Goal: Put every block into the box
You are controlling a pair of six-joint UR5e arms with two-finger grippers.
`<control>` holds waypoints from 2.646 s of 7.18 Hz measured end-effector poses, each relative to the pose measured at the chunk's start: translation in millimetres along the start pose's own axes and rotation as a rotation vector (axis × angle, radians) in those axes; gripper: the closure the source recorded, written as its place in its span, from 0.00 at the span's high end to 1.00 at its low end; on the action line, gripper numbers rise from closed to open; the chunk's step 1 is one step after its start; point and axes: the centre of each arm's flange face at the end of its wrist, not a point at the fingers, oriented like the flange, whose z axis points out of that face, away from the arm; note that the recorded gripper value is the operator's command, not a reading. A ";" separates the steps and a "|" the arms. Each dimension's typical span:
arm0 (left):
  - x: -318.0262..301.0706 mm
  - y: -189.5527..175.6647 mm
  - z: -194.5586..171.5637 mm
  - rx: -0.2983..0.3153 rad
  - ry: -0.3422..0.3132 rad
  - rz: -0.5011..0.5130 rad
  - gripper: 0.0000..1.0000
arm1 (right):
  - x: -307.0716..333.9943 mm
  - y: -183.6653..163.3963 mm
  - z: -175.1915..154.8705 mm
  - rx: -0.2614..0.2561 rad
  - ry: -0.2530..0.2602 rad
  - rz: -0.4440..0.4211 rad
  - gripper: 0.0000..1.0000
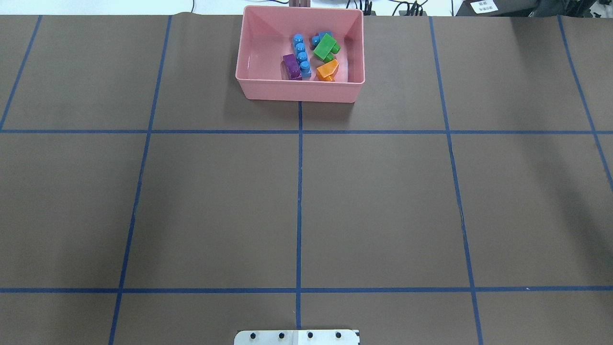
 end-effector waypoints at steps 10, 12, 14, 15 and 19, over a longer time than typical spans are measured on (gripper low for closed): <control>-56.1 -5.1 18.0 -0.012 -0.092 0.189 1.00 | 54.5 111.0 11.8 0.041 -0.140 0.148 1.00; -54.2 -4.7 17.1 0.010 -0.082 0.133 1.00 | 57.7 106.2 9.4 0.069 -0.090 0.131 1.00; -50.6 -5.3 18.7 0.046 -0.037 0.076 1.00 | 59.8 103.5 7.8 0.092 -0.057 0.156 1.00; -48.9 -5.4 18.2 0.053 -0.025 0.066 1.00 | 59.9 103.2 7.7 0.095 -0.056 0.166 1.00; -43.0 -8.8 15.7 0.069 -0.020 0.045 1.00 | 50.9 101.2 5.2 0.105 -0.137 0.190 1.00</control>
